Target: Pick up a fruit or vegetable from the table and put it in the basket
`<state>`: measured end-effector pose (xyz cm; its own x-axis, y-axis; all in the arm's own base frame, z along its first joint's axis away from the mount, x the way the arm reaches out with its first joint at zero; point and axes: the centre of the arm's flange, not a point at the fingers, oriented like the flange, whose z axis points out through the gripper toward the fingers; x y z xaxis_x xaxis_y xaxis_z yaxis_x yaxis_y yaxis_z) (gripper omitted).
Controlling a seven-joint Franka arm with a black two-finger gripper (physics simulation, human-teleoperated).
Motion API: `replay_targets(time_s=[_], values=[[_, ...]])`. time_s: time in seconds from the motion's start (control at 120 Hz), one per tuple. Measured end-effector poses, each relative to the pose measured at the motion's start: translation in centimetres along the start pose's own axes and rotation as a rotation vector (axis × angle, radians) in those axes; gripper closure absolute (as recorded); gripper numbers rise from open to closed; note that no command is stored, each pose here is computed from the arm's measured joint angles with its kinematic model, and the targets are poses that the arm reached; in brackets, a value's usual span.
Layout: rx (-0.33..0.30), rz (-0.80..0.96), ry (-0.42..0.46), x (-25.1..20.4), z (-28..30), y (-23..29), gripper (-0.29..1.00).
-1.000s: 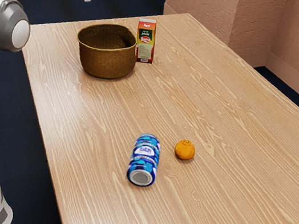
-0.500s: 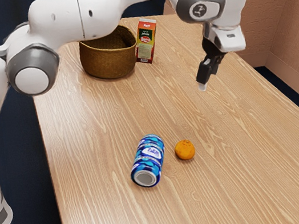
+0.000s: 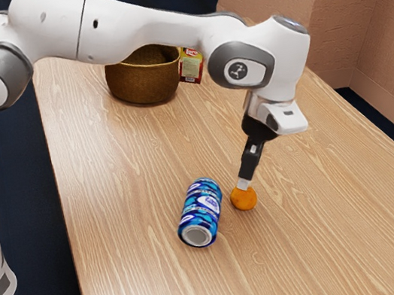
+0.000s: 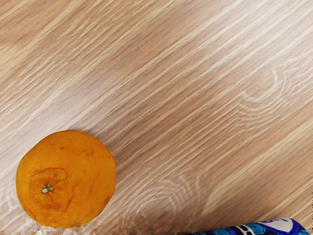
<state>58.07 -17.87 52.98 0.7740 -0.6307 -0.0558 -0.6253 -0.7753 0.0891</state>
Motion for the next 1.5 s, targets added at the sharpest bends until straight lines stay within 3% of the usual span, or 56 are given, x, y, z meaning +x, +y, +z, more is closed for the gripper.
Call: replay_targets(time_s=[0.267, 0.533, 1.0, 1.5], values=[[-0.061, -0.093, -0.053, -3.1, 0.8, 3.7, 0.02], [-0.011, -0.266, 0.137, -3.8, 0.5, -1.1, 0.02], [-0.084, -0.261, -0.038, -3.3, 4.6, 1.8, 0.02], [-0.031, -0.317, 0.023, -2.0, 7.4, -2.8, 0.02]])
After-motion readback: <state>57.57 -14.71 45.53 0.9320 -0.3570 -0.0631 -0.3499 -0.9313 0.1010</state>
